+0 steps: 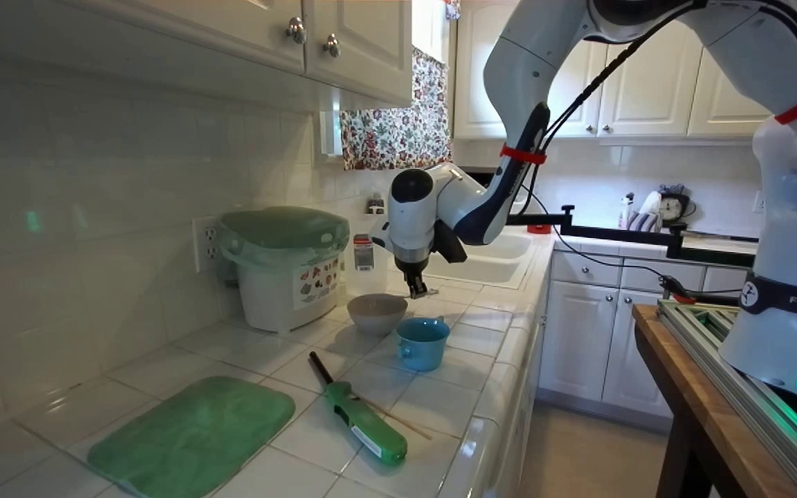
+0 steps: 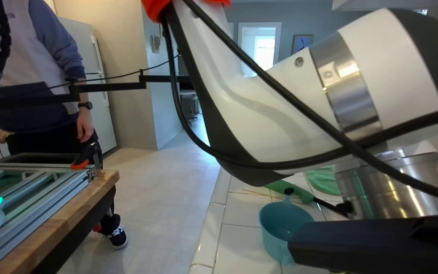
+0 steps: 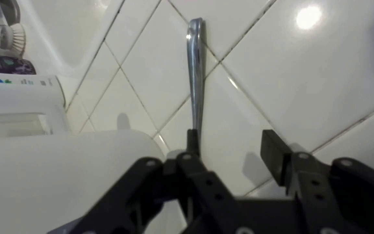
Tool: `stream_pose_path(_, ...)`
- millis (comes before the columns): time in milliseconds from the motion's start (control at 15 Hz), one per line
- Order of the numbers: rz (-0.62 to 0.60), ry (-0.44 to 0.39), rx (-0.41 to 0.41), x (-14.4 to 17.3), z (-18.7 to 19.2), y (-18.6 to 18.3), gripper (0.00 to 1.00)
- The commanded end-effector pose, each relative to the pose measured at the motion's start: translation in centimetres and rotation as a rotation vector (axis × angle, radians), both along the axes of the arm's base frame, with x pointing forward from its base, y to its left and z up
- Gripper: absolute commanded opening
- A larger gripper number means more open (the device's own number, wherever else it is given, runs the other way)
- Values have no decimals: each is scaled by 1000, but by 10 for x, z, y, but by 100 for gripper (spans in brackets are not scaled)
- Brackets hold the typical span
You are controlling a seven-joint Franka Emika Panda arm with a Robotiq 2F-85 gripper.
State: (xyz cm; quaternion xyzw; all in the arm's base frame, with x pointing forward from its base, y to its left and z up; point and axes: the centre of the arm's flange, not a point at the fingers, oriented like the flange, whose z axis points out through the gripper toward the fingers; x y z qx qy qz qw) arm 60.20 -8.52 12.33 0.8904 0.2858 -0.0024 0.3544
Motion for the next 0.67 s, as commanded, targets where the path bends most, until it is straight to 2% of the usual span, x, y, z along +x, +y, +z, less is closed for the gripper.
stream_pose_path(0,-1,-26,28,17,-8,-3,85)
stream_pose_path(133,-5,-39,42,22,-15,-6,99)
stream_pose_path(600,-27,-93,87,45,-29,-18,100)
